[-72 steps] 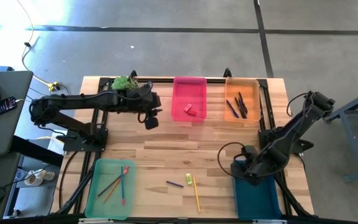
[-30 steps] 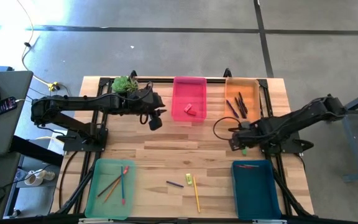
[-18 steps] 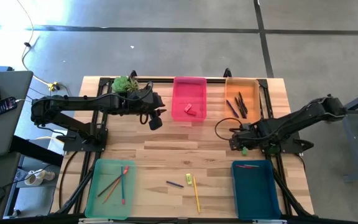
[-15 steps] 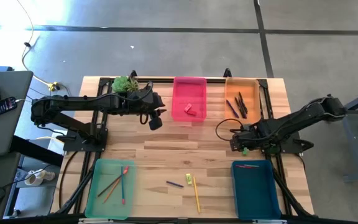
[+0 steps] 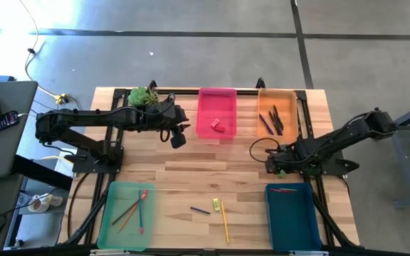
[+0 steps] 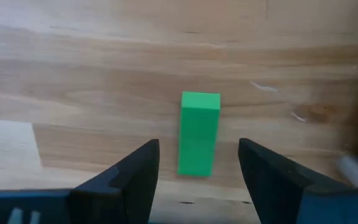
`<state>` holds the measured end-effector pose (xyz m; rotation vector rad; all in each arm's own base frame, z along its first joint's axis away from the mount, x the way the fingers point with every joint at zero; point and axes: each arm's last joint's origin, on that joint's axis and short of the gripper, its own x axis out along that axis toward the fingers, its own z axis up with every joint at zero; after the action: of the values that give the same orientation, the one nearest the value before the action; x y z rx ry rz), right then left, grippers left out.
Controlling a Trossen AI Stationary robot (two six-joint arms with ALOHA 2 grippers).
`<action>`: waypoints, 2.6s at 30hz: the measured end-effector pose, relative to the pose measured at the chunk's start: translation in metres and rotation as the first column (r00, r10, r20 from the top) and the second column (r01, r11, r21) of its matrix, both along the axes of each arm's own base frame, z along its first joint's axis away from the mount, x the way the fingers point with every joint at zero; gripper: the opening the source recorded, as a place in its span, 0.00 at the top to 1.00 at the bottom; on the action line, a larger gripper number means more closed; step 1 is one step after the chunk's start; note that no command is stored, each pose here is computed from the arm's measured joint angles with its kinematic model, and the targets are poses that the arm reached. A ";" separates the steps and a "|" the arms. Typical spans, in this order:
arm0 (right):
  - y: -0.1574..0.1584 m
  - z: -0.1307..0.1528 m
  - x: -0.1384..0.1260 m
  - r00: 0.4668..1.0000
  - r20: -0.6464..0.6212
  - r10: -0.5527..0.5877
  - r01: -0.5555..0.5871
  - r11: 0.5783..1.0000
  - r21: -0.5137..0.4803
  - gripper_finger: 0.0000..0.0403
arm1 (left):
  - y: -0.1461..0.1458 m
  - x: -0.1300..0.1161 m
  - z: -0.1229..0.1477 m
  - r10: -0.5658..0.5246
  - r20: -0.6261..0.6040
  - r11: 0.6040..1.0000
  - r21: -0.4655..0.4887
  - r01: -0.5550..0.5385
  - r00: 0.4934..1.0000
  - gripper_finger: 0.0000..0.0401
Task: Sort crayons/erasers/pens/pencils in bins
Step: Put the green eraser into the pink bin
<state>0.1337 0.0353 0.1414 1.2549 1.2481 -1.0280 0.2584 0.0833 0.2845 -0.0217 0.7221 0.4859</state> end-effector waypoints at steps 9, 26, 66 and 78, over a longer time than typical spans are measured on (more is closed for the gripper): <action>-0.001 -0.009 -0.004 0.999 -0.019 -0.050 0.050 0.999 -0.002 0.49 | 0.000 0.001 0.001 0.003 0.009 1.000 0.005 -0.003 1.000 0.78; -0.002 -0.011 -0.008 0.992 -0.050 -0.120 0.119 0.993 -0.014 0.88 | 0.012 -0.007 -0.003 0.094 -0.014 0.994 -0.054 -0.095 0.995 0.78; -0.093 0.080 0.082 0.532 0.751 0.390 0.306 0.739 -0.600 0.88 | 0.037 -0.026 -0.011 0.101 -0.061 0.962 -0.248 -0.113 0.993 0.78; -0.124 0.110 0.114 0.702 0.327 0.633 -0.023 0.478 -0.878 0.88 | 0.037 -0.026 -0.011 0.101 -0.061 0.962 -0.248 -0.114 0.993 0.78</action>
<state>0.2482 -0.0888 0.2509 0.4234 0.3120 -0.6297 0.2322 0.1205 0.2738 -0.2891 0.8294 0.4974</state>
